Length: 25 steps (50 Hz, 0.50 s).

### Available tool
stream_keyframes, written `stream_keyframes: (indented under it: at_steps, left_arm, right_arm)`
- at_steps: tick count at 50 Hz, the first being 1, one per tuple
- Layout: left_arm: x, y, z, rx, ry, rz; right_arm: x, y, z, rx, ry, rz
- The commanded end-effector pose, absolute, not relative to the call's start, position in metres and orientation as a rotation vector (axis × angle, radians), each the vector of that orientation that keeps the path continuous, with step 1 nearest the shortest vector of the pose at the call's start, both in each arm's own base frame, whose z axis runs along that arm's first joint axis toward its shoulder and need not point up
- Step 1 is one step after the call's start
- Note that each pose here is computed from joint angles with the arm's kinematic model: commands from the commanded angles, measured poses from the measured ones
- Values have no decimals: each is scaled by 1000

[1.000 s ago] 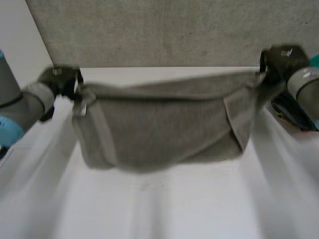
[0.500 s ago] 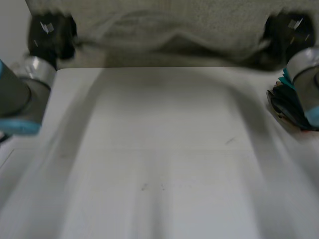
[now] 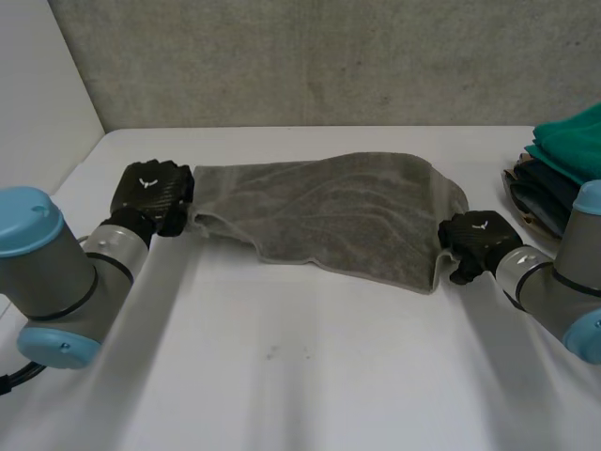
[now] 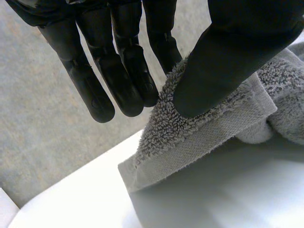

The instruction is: Fold the laundry.

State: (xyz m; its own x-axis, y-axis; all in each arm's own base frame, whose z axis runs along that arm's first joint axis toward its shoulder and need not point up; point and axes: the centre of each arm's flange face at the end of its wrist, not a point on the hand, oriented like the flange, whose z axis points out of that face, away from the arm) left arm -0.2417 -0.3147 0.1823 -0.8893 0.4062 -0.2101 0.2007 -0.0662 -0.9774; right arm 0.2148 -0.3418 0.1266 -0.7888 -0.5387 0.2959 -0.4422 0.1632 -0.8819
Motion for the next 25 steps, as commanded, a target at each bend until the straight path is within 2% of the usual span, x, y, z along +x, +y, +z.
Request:
stream_keyframes:
  at_steps: [1,11,19,25]
  left_arm:
    - [-241,-310,198,-664,-2008,2116]
    - [-237,-313,199,-653,-2013,2128]
    - [-236,-312,196,-652,-2035,2107]
    - [-233,-308,196,-662,-2073,2075]
  right_arm:
    - [218,-338,135,-1024,2212,-1834]
    - [225,-338,129,-1163,2083,-1980]
    - [244,-328,109,-1465,2006,-2021]
    - [242,-323,114,-1587,1972,-2082]
